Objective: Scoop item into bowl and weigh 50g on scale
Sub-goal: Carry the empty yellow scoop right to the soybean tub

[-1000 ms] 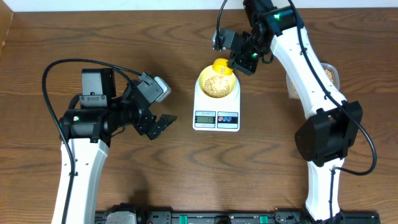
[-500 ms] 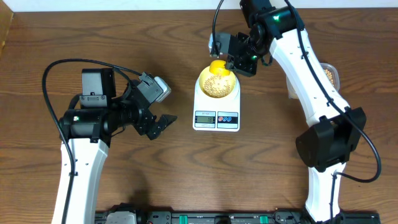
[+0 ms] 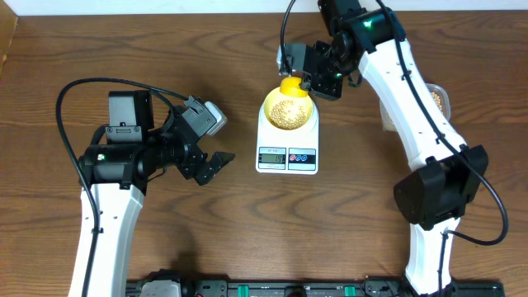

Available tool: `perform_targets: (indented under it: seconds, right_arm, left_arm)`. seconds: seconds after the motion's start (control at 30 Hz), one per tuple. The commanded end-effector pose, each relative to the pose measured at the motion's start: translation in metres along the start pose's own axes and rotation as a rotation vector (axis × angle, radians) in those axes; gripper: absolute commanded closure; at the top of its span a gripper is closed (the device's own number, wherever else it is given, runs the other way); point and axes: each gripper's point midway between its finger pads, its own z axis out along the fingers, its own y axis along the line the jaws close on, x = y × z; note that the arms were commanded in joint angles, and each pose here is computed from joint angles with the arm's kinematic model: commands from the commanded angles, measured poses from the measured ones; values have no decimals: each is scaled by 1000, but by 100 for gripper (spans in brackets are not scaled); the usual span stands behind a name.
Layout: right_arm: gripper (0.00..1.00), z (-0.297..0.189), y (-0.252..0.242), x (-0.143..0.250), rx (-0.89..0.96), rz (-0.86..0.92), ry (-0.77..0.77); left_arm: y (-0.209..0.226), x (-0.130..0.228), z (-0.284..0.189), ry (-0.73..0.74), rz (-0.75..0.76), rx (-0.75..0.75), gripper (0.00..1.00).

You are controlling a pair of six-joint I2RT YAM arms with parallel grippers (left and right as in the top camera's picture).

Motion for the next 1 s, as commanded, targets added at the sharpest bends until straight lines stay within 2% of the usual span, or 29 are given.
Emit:
perform_targets:
  seconds: [0.0,0.03,0.23,0.47,0.63,0.77,0.97]
  right_arm:
    - [99,-36,-8,-15,-11,177,-164]
    - [99,-45,-19,-7,0,286,-185]
    - [99,-82,-59,38,77,649,-220]
    - [99,-113,-82,89,96,901,-271]
    - [99,-126,-88,123,130,994,-253]
    - [99,-130,-89,160,204,1075,-147]
    - [99,-129,-72,214,307,1171,132]
  left_arm:
    - [1,-2,-2,-9,16,0,2]
    - [1,-2,-2,-9,16,0,2]
    - [1,-2,-2,-9,16,0,3]
    - [1,-2,-2,-9,16,0,2]
    - [1,-2,-2,-9,16,0,2]
    - [1,-2,-2,-9,16,0,3]
    - [1,-2,-2,-9,16,0,2]
